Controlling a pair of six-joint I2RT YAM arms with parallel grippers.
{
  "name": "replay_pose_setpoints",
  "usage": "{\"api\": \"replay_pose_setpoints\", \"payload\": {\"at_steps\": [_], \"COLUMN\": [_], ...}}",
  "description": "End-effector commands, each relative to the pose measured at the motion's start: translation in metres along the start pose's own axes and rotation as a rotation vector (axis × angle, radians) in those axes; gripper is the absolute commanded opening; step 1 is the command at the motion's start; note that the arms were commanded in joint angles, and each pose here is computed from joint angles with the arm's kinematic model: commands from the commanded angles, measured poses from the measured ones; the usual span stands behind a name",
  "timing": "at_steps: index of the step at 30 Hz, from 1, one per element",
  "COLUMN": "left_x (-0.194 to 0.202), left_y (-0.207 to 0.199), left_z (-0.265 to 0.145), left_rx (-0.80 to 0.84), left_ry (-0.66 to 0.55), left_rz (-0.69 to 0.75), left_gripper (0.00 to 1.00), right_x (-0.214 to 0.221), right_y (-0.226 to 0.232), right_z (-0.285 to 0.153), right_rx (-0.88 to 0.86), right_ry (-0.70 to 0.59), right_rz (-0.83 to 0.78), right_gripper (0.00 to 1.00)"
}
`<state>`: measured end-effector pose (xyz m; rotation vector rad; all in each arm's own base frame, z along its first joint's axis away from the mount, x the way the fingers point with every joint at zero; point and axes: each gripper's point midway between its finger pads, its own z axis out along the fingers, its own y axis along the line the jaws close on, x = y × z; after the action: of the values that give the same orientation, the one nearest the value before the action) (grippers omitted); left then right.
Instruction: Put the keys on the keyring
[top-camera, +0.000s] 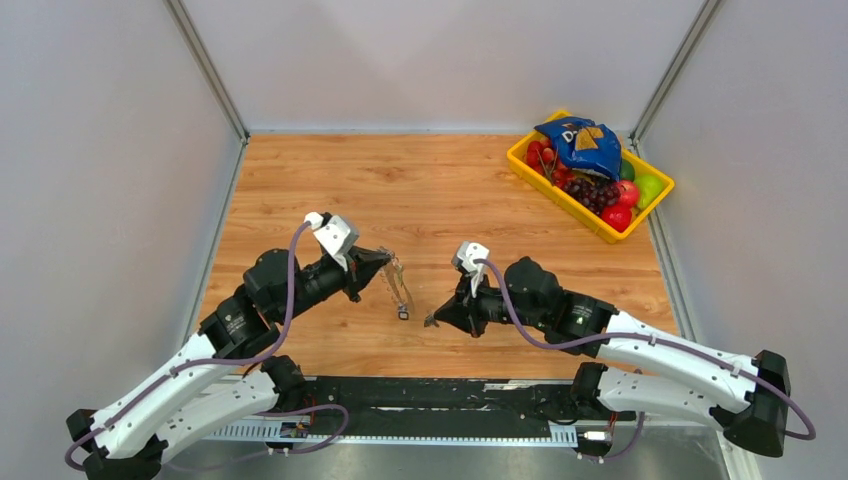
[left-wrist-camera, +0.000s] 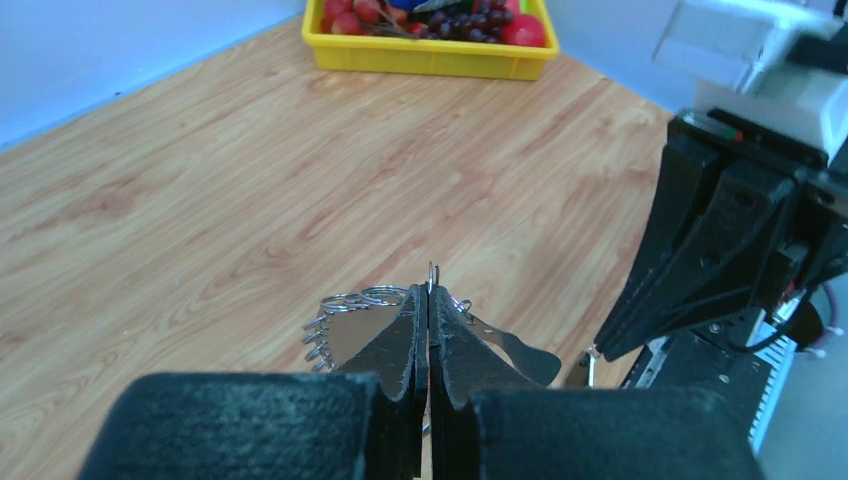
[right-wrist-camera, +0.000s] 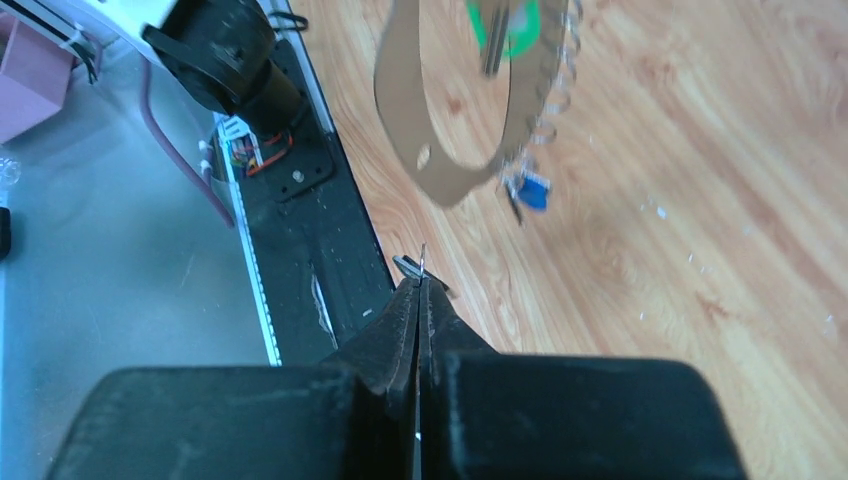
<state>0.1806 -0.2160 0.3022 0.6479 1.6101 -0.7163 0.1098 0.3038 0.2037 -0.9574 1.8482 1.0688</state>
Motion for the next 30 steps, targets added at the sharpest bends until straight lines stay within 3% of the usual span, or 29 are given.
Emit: {"api": "replay_pose_setpoints", "payload": {"at_steps": [1, 14, 30], "left_x": [-0.030, -0.030, -0.018], "left_y": [-0.024, -0.062, -0.063], "left_z": [-0.005, -0.016, -0.011], "left_rx": [0.136, 0.373, 0.390], "left_ry": [-0.129, -0.144, -0.119], "left_rz": [0.035, 0.107, 0.141], "left_gripper": [0.00, 0.00, 0.00], "right_x": [-0.032, -0.081, -0.114], "right_y": [0.014, 0.024, 0.042], "right_z": [-0.009, -0.023, -0.027], "right_rx": [-0.042, -0.040, -0.079], "right_ry": [-0.004, 0.023, -0.013], "right_rz": [-0.113, -0.295, -0.293], "right_gripper": [0.00, 0.00, 0.00]}}
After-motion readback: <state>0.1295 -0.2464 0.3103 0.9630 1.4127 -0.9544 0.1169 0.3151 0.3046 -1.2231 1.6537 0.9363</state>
